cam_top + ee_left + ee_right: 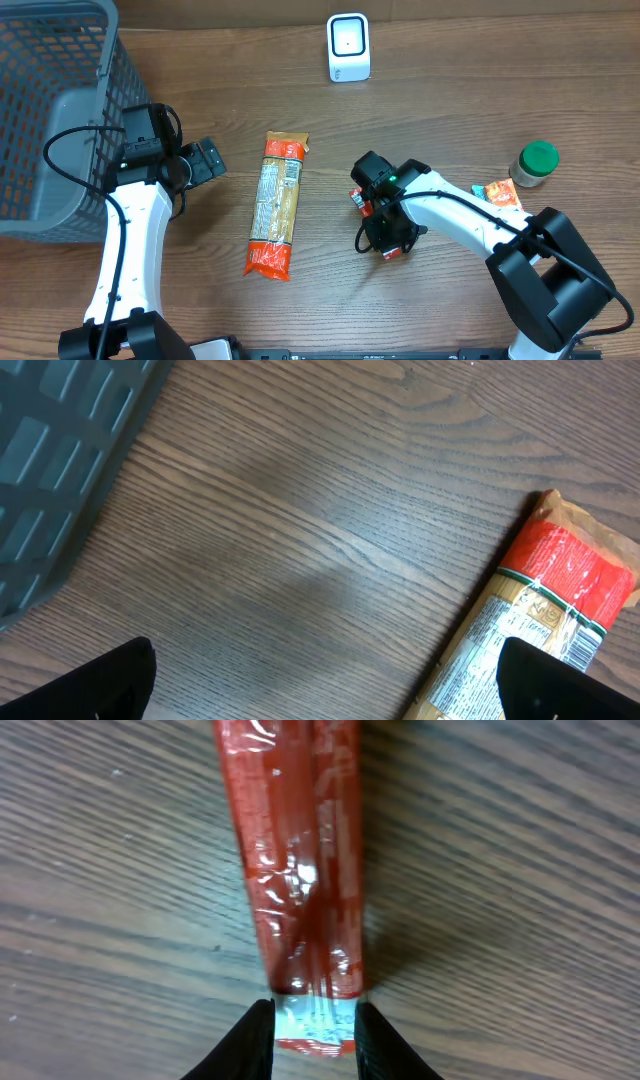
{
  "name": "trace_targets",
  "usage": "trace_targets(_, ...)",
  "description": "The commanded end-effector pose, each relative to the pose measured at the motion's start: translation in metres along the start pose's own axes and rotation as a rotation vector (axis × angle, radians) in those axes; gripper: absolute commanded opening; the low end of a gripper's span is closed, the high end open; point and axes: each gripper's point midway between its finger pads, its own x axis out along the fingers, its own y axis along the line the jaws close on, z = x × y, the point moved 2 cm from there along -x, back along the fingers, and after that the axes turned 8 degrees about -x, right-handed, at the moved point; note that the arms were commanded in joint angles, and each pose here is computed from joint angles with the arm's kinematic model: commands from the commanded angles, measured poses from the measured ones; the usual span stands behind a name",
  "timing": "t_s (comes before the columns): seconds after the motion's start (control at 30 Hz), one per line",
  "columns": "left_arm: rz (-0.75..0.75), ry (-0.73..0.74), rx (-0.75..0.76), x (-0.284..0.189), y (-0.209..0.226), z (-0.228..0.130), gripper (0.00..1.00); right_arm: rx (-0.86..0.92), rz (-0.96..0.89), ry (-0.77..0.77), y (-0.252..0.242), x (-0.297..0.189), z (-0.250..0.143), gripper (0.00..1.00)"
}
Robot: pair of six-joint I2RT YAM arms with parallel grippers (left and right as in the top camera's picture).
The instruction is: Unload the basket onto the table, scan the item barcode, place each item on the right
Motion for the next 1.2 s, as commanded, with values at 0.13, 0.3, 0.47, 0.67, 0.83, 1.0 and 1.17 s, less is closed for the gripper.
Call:
trace_targets(0.13,-0.002,-0.024,0.016,-0.006,-0.001,0.004,1.00,-0.004,-0.022,-0.028,-0.004,0.003,0.002,0.29)
trace_targets(0.3,-0.002,-0.024,0.016,-0.006,-0.001,0.004,1.00,-0.005,-0.021,-0.039,-0.004,0.003,0.005,0.29)
trace_targets(0.47,-0.002,-0.024,0.016,-0.006,-0.001,0.004,1.00,-0.004,-0.023,-0.028,-0.006,0.013,-0.002,0.31)
trace_targets(0.67,-0.002,-0.024,0.016,-0.006,-0.001,0.004,1.00,-0.004,-0.024,-0.023,-0.009,0.027,-0.010,0.08)
trace_targets(0.83,-0.002,-0.024,0.016,-0.006,-0.001,0.004,1.00,0.000,-0.026,-0.008,-0.010,0.025,-0.013,0.09)
trace_targets(1.0,-0.002,-0.024,0.016,-0.006,-0.001,0.004,1.00,0.001,-0.026,-0.003,-0.010,0.025,-0.014,0.04)
trace_targets(1.17,-0.002,-0.024,0.016,-0.006,-0.001,0.004,1.00,0.001,-0.023,-0.003,-0.009,0.025,-0.014,0.04)
